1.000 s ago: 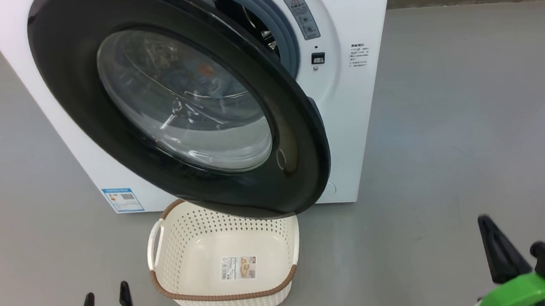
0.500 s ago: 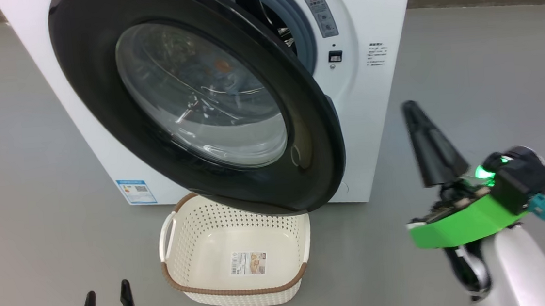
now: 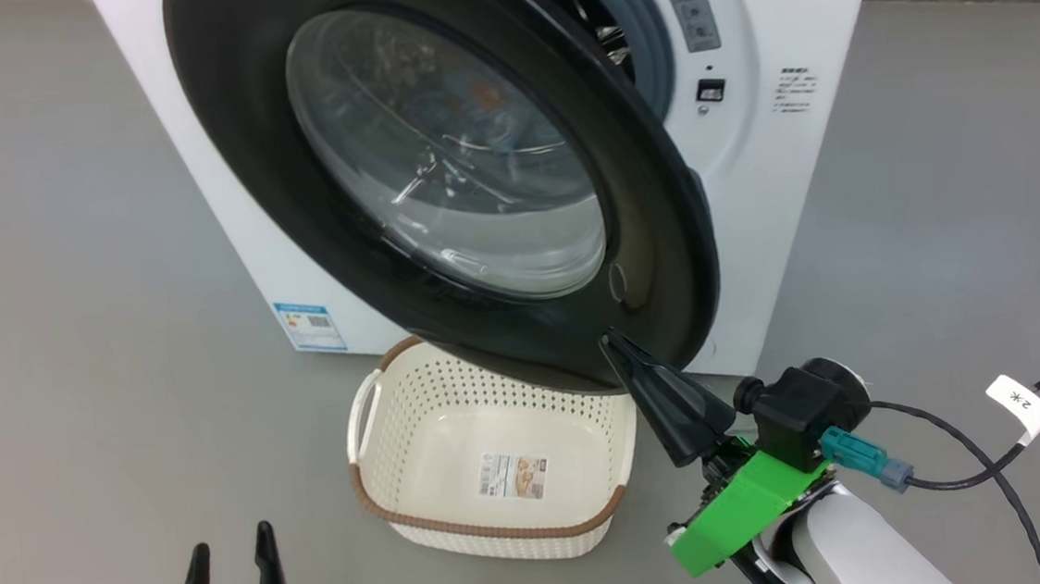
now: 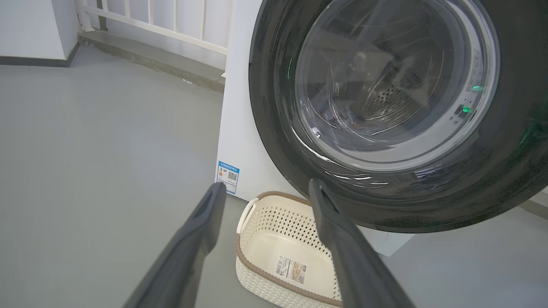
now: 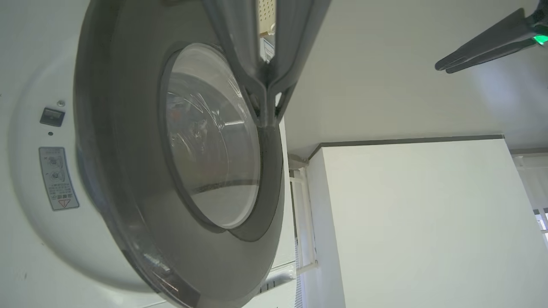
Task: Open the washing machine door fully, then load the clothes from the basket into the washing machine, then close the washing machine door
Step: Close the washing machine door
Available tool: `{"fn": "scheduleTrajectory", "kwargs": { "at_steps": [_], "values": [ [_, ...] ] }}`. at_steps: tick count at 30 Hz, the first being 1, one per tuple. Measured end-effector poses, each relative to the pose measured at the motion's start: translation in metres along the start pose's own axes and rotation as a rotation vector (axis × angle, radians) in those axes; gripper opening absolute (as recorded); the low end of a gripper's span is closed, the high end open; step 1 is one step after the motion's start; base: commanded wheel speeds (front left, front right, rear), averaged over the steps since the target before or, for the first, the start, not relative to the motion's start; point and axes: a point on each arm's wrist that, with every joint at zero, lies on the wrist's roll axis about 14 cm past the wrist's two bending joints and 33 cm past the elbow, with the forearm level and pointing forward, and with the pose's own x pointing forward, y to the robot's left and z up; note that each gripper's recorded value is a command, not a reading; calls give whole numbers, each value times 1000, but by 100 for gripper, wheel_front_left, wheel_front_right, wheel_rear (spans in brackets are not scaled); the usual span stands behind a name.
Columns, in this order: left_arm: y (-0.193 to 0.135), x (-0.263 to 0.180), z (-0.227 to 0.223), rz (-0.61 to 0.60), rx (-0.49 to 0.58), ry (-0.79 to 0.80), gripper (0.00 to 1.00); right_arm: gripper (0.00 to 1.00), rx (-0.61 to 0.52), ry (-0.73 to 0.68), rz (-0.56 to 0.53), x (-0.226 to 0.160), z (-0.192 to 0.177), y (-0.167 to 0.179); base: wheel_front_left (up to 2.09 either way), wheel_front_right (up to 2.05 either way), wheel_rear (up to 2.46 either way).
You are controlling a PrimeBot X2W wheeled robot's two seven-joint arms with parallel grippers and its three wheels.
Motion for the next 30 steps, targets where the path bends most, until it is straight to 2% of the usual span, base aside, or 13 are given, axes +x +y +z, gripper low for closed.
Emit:
{"fn": "scheduleTrajectory", "kwargs": {
  "at_steps": [6, 18, 30],
  "values": [
    [6, -2, -5, 35, -2, 19, 100, 0, 36, 62, -36, 5, -28, -16, 0, 0, 0],
    [12, 5, -12, 79, -17, 48, 100, 0, 70, 85, -40, 24, -50, -30, 0, 0, 0],
    [3, 23, -18, 60, -7, 68, 100, 0, 52, 73, -78, 30, -52, -58, 0, 0, 0]
  ]
}}
